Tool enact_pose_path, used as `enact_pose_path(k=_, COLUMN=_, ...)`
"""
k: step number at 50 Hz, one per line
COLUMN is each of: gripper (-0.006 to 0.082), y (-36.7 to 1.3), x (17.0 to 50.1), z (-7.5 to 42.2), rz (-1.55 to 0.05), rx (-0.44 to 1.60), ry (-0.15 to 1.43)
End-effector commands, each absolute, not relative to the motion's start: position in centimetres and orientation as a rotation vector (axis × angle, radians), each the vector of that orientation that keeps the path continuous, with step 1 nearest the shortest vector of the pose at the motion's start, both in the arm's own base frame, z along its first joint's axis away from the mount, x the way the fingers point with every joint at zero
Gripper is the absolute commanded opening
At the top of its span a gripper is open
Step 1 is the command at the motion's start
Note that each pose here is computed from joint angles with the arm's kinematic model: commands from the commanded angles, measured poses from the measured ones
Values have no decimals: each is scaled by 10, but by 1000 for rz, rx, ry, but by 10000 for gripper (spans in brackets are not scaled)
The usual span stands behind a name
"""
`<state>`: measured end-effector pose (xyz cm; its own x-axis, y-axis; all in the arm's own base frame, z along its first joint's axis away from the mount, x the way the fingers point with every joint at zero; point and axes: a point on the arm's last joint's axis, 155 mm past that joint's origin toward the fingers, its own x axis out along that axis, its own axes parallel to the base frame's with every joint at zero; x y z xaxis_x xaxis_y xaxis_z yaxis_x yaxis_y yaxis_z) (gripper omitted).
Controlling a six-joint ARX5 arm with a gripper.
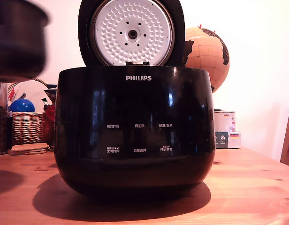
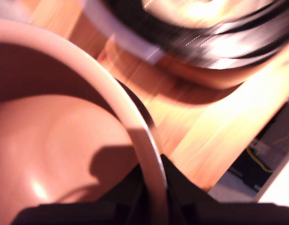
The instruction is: Place the pot you are holding inside the rice cooker
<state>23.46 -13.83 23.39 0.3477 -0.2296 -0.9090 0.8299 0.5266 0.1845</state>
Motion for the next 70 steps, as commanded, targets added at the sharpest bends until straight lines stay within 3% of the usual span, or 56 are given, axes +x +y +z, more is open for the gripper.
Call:
enact_pose_path(k=1, gripper=-19, y=-151, x=239, z=247, rz=-793, rx=731, ry=906)
enact_pose_path(k=22, gripper=-20, y=-232, x=212, z=282, rz=-1056, rx=724, ry=657)
enact_pose_path(k=39, gripper=-21, y=-280, x=205, z=308, rz=-1179, rx=695, ry=473)
enact_pose_path(k=70, gripper=-22, y=-315, x=231, z=284, rz=-1235, rx=783, ry=511)
